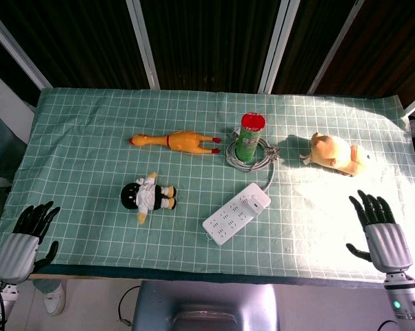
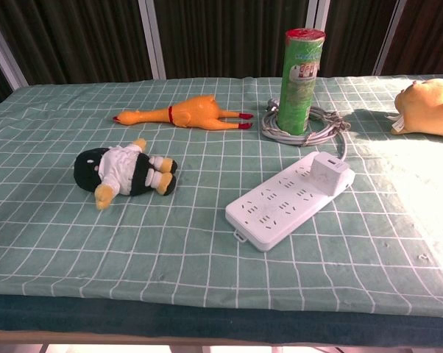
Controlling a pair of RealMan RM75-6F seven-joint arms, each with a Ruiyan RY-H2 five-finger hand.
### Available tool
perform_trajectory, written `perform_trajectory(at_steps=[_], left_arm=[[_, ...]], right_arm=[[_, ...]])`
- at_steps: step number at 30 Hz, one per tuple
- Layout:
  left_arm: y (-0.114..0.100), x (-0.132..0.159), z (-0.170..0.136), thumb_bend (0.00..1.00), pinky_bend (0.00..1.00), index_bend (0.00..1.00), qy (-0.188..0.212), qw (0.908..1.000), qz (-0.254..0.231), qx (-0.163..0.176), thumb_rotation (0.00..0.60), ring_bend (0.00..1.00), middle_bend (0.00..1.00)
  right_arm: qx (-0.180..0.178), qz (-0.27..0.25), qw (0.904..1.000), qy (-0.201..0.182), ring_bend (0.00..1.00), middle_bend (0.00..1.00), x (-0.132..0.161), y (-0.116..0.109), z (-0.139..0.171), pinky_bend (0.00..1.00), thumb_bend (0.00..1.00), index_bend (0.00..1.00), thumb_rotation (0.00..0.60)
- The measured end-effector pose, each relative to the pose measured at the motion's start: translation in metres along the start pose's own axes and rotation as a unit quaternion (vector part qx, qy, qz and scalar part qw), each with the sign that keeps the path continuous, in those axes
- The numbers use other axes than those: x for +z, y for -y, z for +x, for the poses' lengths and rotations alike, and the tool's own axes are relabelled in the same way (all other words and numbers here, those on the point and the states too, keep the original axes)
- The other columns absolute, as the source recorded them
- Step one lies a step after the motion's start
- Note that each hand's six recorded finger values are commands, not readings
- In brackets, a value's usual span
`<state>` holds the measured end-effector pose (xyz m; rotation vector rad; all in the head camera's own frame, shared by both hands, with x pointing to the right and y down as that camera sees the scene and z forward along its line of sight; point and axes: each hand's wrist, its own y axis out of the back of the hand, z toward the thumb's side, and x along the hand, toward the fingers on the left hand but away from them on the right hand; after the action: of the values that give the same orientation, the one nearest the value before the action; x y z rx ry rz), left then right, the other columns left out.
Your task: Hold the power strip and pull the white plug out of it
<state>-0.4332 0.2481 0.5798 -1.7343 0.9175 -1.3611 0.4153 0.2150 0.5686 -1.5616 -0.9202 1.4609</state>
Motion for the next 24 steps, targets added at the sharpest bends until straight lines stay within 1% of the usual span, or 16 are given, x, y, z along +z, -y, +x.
perform_trajectory(at_steps=[4,7,8,10,11,12,16,17,20,24], left_arm=[[0.009,0.013,0.004,0.48,0.04,0.0,0.027,0.9995,-0.005,-0.014,0.6,0.0,0.0],[0.019,0.031,0.013,0.49,0.04,0.0,0.066,0.9975,-0.018,-0.02,0.6,0.0,0.0],[0.023,0.039,0.018,0.51,0.04,0.0,0.083,0.996,-0.02,-0.025,0.6,0.0,0.0],[0.03,0.051,0.026,0.62,0.06,0.0,0.104,0.9935,-0.025,-0.037,0.6,0.0,0.0],[0.035,0.06,0.033,0.66,0.06,0.0,0.118,0.9915,-0.028,-0.047,0.6,0.0,0.0],[0.039,0.067,0.038,0.68,0.06,0.0,0.13,0.9895,-0.031,-0.055,0.6,0.0,0.0],[0.057,0.107,0.062,0.69,0.06,0.0,0.185,0.9775,-0.037,-0.095,0.6,0.0,0.0],[0.062,0.123,0.069,0.69,0.06,0.0,0.204,0.9728,-0.037,-0.104,0.6,0.0,0.0],[0.068,0.16,0.084,0.71,0.06,0.0,0.242,0.9638,-0.03,-0.108,0.6,0.0,0.0],[0.075,0.201,0.097,0.76,0.06,0.0,0.268,0.956,-0.04,-0.112,0.6,0.0,0.0]], right_arm=[[0.004,0.001,1.0,-0.005,0.0,0.0,0.003,0.002,-0.001,0.0,0.18,0.0,0.6],[0.01,0.005,0.9998,-0.015,0.0,0.0,0.009,0.008,-0.004,0.0,0.18,0.0,0.6],[0.013,0.007,0.9997,-0.021,0.0,0.0,0.013,0.01,-0.006,0.0,0.18,0.0,0.6],[0.018,0.009,0.9994,-0.03,0.0,0.0,0.018,0.014,-0.009,0.0,0.18,0.0,0.6],[0.023,0.01,0.9991,-0.035,0.0,0.0,0.021,0.017,-0.011,0.0,0.18,0.0,0.6],[0.027,0.012,0.9988,-0.038,0.0,0.0,0.023,0.019,-0.013,0.0,0.18,0.0,0.6],[0.048,0.018,0.997,-0.059,0.0,0.0,0.036,0.029,-0.027,0.0,0.18,0.0,0.6],[0.054,0.02,0.9961,-0.066,0.0,0.0,0.041,0.032,-0.032,0.0,0.18,0.0,0.6],[0.064,0.024,0.9939,-0.087,0.0,0.0,0.056,0.037,-0.048,0.0,0.18,0.0,0.6],[0.072,0.023,0.9916,-0.105,0.0,0.0,0.073,0.042,-0.068,0.0,0.18,0.0,0.6]])
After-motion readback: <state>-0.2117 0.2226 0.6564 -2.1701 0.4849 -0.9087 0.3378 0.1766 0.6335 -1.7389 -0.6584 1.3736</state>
